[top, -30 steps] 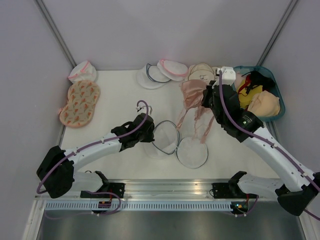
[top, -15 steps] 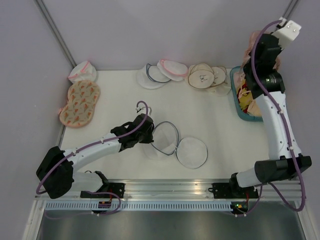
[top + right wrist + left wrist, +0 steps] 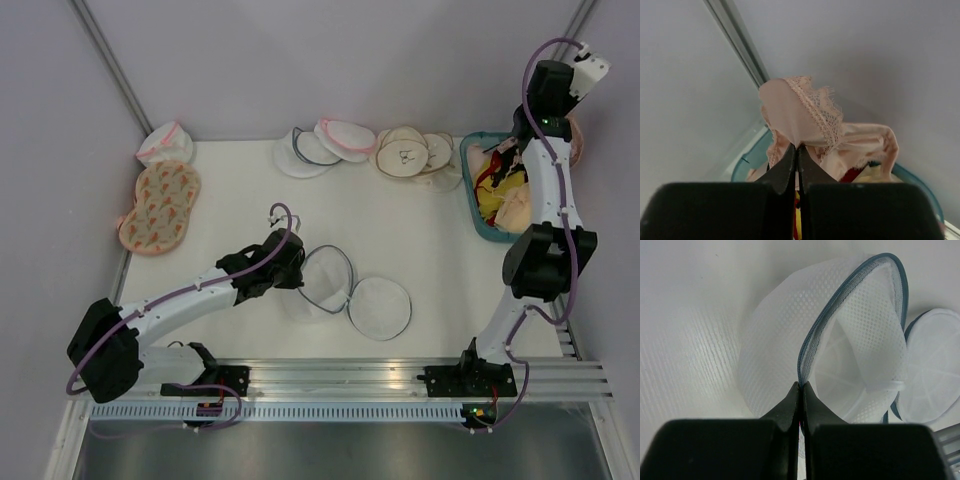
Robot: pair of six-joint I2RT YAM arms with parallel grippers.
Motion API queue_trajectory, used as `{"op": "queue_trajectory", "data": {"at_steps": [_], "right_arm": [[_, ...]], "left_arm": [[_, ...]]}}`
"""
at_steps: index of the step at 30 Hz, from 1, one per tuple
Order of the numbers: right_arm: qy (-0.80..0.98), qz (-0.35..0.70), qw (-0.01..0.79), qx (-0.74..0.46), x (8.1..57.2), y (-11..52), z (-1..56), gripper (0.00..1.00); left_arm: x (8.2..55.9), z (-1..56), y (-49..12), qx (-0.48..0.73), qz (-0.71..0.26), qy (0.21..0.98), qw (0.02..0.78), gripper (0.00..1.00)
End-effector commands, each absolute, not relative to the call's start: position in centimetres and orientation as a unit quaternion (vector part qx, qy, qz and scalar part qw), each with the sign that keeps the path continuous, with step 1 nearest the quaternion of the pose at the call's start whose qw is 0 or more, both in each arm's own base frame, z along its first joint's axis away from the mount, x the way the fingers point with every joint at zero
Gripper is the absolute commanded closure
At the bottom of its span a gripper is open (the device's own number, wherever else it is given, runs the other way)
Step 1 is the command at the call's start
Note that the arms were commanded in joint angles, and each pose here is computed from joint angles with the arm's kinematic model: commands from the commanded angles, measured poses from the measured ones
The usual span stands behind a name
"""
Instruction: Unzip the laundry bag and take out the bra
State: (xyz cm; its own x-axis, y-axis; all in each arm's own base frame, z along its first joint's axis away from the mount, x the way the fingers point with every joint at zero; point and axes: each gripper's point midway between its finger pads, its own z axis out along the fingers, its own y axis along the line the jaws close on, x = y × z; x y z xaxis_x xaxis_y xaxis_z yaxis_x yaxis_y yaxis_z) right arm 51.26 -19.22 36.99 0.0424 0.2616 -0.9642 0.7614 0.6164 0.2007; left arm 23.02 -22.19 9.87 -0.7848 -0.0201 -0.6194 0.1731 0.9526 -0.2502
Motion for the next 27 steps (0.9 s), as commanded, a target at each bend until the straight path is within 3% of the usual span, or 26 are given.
{"op": "queue_trajectory", "data": {"at_steps": [1,5,8,9,10,11,14,15,19,21,22,24,26,27], "right_arm": [[0.692,-0.168,0.590,0.380,54.8,-18.4,31.7,1.00],[0.734,-0.143,0.550,0.372,57.3,-17.7,26.1,1.00],[0.733,-0.134,0.547,0.381,57.2,-17.4,25.4,0.96],[0.729,-0.135,0.547,0.389,56.9,-17.4,25.5,0.86],[0.725,-0.135,0.550,0.391,56.4,-17.4,26.2,0.69],[0.725,-0.139,0.548,0.393,56.0,-17.5,26.5,0.42],[0.705,-0.146,0.563,0.407,53.6,-17.5,29.6,0.14],[0.705,-0.142,0.561,0.409,52.9,-17.2,29.6,0.10],[0.696,-0.093,0.597,0.387,48.3,-14.1,34.9,0.06],[0.720,-0.084,0.583,0.367,46.3,-12.0,33.3,0.06],[0.723,-0.064,0.603,0.331,44.8,-9.0,35.2,0.07],[0.755,-0.056,0.579,0.302,42.6,-5.7,32.0,0.08],[0.763,-0.004,0.591,0.262,39.7,-0.4,32.2,0.09],[0.784,0.005,0.565,0.256,38.2,1.1,28.6,0.10]], "left_arm": [[23.2,11.5,-22.7,0.030,-0.169,0.926,0.335,0.98],[23.2,11.7,-22.6,0.025,-0.173,0.925,0.338,0.98],[23.1,11.7,-22.5,0.023,-0.171,0.924,0.340,0.98],[23.2,11.8,-22.4,0.023,-0.171,0.924,0.341,0.98],[23.2,11.8,-22.4,0.023,-0.172,0.924,0.341,0.98],[23.2,11.8,-22.4,0.023,-0.172,0.924,0.342,0.98],[23.2,12.0,-22.4,0.021,-0.172,0.923,0.345,0.98],[23.2,12.0,-22.3,0.019,-0.172,0.923,0.345,0.98],[23.4,12.1,-22.4,0.018,-0.175,0.920,0.350,0.98],[23.6,12.0,-22.5,0.016,-0.175,0.920,0.351,0.98],[23.6,12.0,-22.6,0.014,-0.177,0.919,0.353,0.98],[23.7,11.9,-22.5,0.009,-0.178,0.918,0.353,0.98],[23.6,11.7,-22.2,-0.007,-0.178,0.918,0.354,0.98],[23.4,11.0,-21.6,-0.015,-0.170,0.920,0.353,0.98]]}}
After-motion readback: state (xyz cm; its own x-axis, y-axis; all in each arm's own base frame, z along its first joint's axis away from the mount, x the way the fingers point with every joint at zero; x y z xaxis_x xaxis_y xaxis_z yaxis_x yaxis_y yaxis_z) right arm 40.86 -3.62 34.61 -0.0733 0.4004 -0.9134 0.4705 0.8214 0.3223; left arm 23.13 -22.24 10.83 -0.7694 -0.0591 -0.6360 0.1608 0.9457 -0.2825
